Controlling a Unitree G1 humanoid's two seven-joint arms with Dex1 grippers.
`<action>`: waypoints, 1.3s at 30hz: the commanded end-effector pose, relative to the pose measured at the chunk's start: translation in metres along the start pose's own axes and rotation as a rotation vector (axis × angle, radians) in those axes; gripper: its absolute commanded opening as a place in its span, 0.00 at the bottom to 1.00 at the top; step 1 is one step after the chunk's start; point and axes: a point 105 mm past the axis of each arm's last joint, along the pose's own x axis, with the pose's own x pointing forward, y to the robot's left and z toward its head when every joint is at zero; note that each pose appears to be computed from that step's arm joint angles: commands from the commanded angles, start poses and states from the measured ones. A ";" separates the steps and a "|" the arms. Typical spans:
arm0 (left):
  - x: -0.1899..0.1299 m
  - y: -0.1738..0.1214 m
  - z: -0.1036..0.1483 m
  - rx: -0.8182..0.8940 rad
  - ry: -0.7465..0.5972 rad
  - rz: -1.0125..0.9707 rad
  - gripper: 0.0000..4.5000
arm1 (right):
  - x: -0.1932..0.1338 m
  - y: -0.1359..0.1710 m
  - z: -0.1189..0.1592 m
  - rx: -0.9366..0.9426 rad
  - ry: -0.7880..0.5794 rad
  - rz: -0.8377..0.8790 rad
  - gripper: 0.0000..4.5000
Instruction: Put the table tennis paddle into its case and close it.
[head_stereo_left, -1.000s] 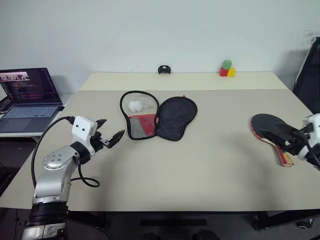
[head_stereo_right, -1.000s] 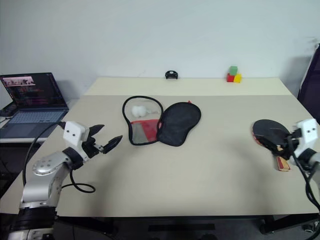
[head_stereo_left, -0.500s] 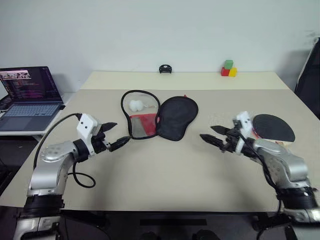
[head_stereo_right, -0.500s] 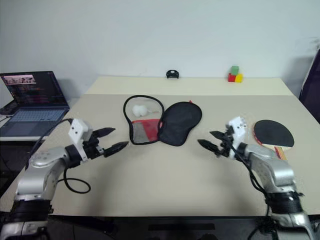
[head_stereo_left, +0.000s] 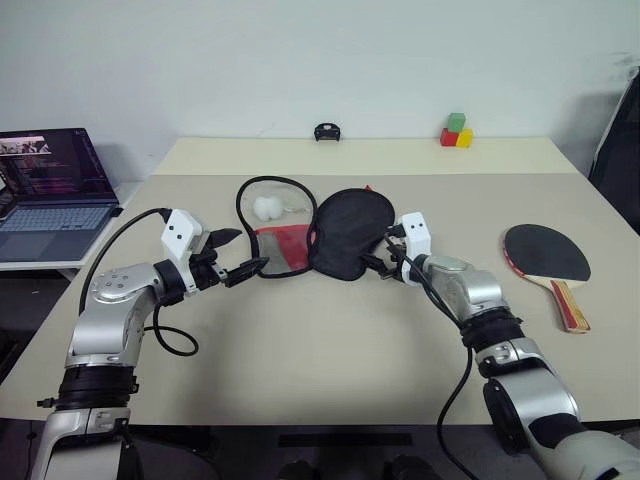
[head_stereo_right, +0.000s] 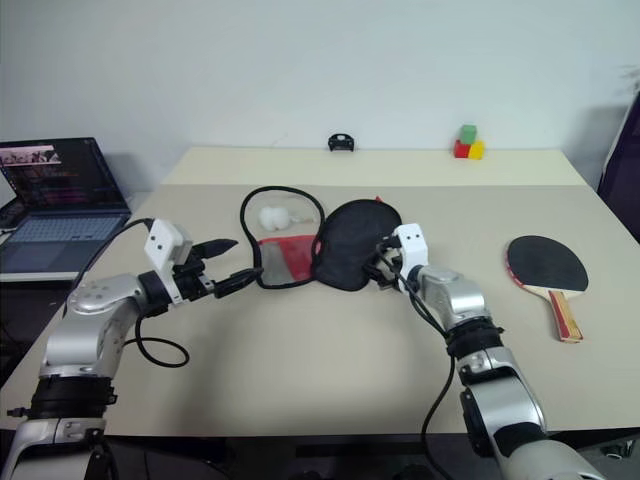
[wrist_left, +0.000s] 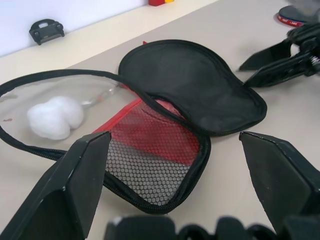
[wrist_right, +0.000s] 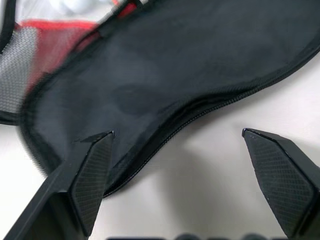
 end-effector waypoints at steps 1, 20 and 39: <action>-0.001 0.003 0.013 0.041 -0.033 0.009 1.00 | 0.005 0.005 0.012 -0.025 -0.030 0.009 1.00; 0.006 0.001 0.009 0.046 -0.036 -0.002 1.00 | 0.027 0.054 0.011 -0.124 0.001 0.138 1.00; 0.010 -0.014 0.008 0.068 -0.032 -0.060 1.00 | 0.018 0.054 0.009 -0.052 -0.021 0.109 0.01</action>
